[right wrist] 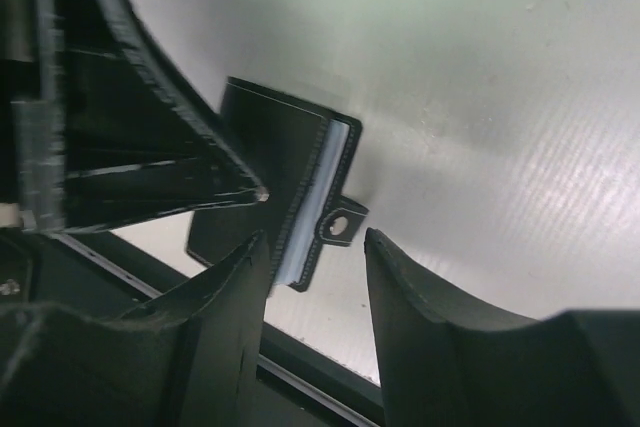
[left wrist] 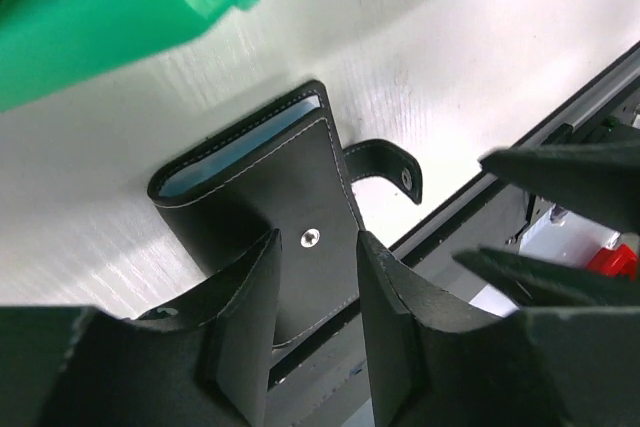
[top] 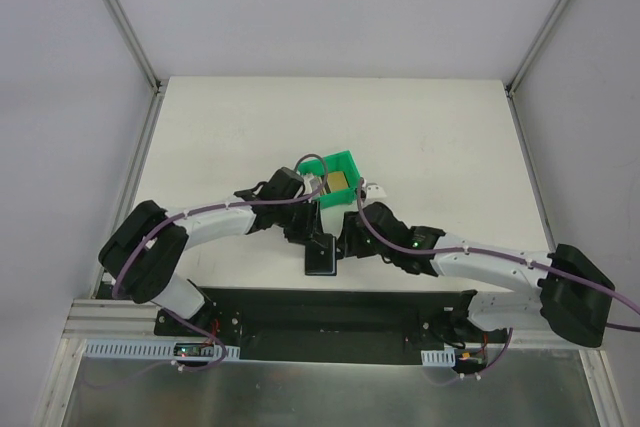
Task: Put the credit cards into the card holder
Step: Close the card holder at the center of the board.
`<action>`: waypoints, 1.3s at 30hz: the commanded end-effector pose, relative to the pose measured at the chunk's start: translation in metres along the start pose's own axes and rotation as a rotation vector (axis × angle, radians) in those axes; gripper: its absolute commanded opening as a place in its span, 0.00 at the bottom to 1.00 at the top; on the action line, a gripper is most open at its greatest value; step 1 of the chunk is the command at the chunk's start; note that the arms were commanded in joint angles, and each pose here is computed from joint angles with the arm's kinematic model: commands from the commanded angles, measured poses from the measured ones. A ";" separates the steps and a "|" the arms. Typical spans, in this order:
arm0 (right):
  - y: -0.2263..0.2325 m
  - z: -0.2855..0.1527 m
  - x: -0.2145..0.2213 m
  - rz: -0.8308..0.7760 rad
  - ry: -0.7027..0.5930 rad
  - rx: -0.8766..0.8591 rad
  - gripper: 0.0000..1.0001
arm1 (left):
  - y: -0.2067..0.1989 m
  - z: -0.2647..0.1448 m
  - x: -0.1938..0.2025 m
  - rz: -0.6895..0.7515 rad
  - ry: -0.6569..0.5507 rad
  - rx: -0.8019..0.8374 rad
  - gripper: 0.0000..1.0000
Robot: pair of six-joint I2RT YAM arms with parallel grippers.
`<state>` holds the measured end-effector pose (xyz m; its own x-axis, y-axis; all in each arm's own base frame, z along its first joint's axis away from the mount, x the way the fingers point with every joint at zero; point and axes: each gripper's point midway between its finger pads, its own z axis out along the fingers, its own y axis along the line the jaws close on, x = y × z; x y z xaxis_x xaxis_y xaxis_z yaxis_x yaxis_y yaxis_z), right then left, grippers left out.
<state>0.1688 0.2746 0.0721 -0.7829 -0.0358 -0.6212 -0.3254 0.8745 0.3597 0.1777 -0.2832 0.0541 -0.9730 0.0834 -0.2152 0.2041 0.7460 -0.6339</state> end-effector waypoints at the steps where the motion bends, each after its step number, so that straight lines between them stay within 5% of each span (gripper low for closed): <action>1: 0.024 -0.011 -0.018 0.046 -0.056 -0.111 0.46 | -0.013 0.009 -0.009 -0.026 -0.012 0.044 0.36; 7: 0.031 -0.016 -0.009 0.028 -0.032 -0.151 0.45 | -0.013 0.018 -0.008 -0.060 -0.016 0.070 0.38; 13: 0.052 -0.019 -0.002 0.012 -0.005 -0.239 0.19 | -0.004 0.015 -0.007 -0.069 -0.050 0.031 0.36; 21: 0.072 -0.006 0.014 -0.017 0.075 -0.270 0.08 | -0.001 0.012 -0.010 -0.059 -0.072 0.016 0.36; 39: 0.020 0.031 0.037 -0.009 0.090 -0.073 0.01 | -0.001 0.008 -0.013 -0.060 -0.093 0.006 0.36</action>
<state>0.1359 0.3137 0.0350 -0.8357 -0.1426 -0.5304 -0.4046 0.8130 0.4188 0.1877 -0.2951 0.0453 -0.9793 -0.0048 -0.2024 0.1349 0.7300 -0.6700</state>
